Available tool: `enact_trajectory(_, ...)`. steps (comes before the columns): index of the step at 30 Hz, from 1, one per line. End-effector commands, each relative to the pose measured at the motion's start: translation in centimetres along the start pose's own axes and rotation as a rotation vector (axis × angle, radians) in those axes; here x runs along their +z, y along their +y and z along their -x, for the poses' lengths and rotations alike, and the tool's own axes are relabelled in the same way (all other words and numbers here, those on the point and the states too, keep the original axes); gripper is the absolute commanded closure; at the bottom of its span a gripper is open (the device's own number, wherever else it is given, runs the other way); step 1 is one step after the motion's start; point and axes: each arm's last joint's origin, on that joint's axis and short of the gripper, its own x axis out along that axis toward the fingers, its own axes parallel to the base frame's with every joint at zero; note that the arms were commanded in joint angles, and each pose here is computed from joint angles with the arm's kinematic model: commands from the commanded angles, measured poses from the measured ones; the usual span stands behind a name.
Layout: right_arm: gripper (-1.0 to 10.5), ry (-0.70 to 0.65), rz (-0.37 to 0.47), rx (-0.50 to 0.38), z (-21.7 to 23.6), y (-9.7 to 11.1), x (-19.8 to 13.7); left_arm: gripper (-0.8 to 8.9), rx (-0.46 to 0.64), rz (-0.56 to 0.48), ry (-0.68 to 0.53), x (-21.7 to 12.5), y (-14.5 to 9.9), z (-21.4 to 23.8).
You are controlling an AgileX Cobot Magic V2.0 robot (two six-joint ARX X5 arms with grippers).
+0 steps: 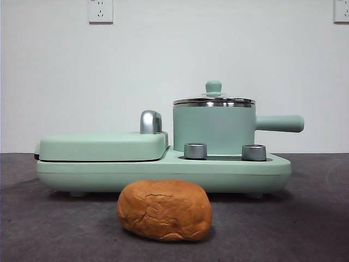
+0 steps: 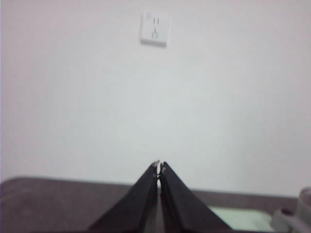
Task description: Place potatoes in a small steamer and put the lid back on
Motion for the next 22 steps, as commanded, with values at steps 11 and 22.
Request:
enact_trajectory(11,9.3,-0.164,-0.191,0.026,1.1,0.6,5.4,8.05,0.005,0.309,-0.006,1.8,-0.2,-0.3)
enact_trajectory(22,9.3,-0.063,-0.165,0.028,0.4,1.1,12.6,8.04,-0.095,0.272,0.285,7.1,-1.3,-3.9)
